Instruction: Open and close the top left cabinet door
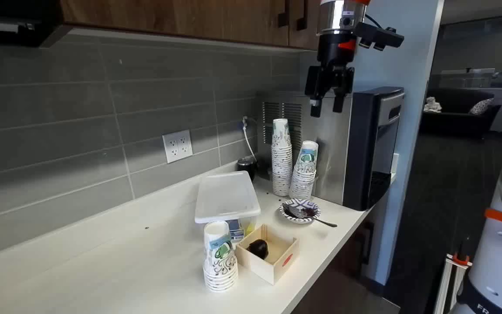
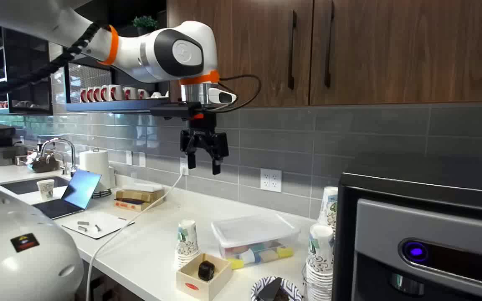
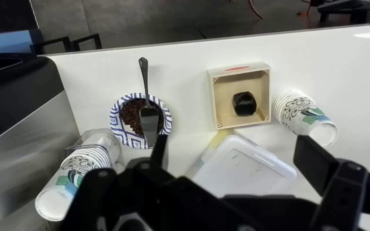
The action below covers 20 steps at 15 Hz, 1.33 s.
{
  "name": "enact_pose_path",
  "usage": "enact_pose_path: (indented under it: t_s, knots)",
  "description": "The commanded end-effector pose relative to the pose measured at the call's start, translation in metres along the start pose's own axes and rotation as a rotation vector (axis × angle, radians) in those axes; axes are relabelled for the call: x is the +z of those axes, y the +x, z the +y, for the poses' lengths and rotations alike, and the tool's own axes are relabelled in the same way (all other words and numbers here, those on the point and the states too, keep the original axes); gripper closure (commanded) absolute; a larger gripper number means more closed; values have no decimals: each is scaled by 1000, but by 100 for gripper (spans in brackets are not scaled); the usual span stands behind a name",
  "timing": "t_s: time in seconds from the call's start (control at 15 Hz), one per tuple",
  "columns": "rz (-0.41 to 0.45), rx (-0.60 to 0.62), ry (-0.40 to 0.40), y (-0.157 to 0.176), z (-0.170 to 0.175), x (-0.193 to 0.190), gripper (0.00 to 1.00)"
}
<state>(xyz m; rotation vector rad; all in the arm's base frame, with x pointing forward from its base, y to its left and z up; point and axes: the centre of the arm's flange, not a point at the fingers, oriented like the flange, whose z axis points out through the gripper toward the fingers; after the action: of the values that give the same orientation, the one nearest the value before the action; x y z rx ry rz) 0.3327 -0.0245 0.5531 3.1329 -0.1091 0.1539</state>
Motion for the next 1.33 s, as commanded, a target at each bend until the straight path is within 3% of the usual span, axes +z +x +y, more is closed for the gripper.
enact_pose_path:
  t_s: [0.0,0.73,1.07,1.27]
  knots:
    - [1,0,0,0,0,0,0]
    - [1,0,0,0,0,0,0]
    - [86,-2,-127,21,-16,-33,0]
    - [211,18,-237,36,-30,-68,0]
